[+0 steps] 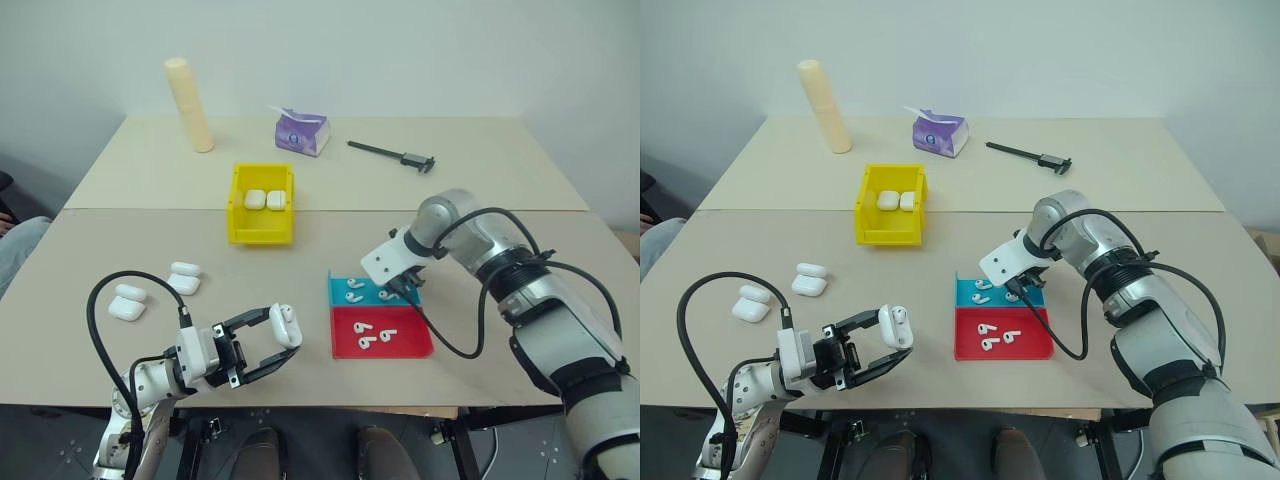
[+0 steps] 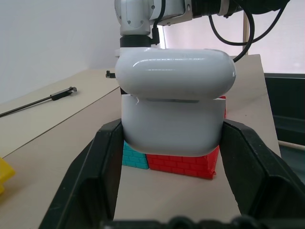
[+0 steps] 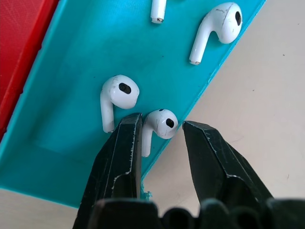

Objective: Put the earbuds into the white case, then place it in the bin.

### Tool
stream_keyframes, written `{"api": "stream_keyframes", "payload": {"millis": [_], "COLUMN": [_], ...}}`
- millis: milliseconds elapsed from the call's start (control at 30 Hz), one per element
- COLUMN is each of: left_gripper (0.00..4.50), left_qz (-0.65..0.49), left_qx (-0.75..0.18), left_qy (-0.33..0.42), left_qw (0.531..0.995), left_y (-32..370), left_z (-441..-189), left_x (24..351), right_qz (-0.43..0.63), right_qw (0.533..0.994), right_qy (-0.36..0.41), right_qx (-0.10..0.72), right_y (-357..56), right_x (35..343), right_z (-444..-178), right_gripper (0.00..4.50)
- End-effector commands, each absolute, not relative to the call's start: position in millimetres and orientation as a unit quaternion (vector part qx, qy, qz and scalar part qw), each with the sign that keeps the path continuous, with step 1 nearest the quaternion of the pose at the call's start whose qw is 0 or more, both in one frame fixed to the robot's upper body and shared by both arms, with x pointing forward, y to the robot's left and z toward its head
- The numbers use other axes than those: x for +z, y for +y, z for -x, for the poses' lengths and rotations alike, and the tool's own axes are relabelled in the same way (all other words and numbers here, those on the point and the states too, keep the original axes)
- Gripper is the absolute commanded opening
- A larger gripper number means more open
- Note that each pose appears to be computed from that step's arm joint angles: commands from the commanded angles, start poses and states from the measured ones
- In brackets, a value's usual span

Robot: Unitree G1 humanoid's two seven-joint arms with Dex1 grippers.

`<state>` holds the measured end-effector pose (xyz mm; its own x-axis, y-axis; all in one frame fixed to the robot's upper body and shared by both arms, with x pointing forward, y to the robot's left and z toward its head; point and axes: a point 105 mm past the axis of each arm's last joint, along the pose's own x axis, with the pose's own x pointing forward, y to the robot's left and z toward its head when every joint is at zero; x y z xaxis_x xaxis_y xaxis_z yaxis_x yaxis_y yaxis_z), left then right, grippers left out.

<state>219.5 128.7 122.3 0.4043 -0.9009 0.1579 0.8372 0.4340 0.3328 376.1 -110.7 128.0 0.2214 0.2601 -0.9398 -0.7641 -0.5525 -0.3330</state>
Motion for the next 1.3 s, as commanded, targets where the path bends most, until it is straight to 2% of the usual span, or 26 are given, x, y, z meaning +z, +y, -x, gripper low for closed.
{"api": "stream_keyframes", "payload": {"millis": [33,167,267,667,767,1033,1167,1300], "left_gripper": [2.74,2.74,2.74,2.74,2.74,2.74,2.74,2.74], "left_qz": [-0.108,-0.111,-0.116,-0.114,-0.114,-0.109,-0.094,-0.066], "left_qx": [-0.521,-0.521,-0.525,-0.522,-0.523,-0.528,-0.531,-0.537], "left_qy": [-0.171,-0.170,-0.166,-0.169,-0.170,-0.185,-0.203,-0.232], "left_qw": [0.829,0.829,0.827,0.828,0.827,0.822,0.817,0.808], "left_y": [129,129,129,129,129,128,124,116], "left_z": [-218,-218,-217,-218,-219,-225,-232,-241], "left_x": [127,126,126,126,126,136,148,169], "right_qz": [0.657,0.651,0.654,0.654,0.644,0.577,0.490,0.336], "right_qw": [0.430,0.426,0.424,0.431,0.450,0.546,0.634,0.728], "right_qy": [0.195,0.195,0.195,0.196,0.180,0.111,0.066,-0.012], "right_qx": [0.588,0.598,0.596,0.590,0.592,0.597,0.594,0.597], "right_y": [-117,-116,-117,-118,-114,-108,-109,-110], "right_x": [126,126,124,123,133,189,224,275], "right_z": [-377,-373,-373,-373,-372,-351,-334,-313], "right_gripper": [1.76,1.76,0.94,0.94,0.94,0.94,0.94,0.94]}}
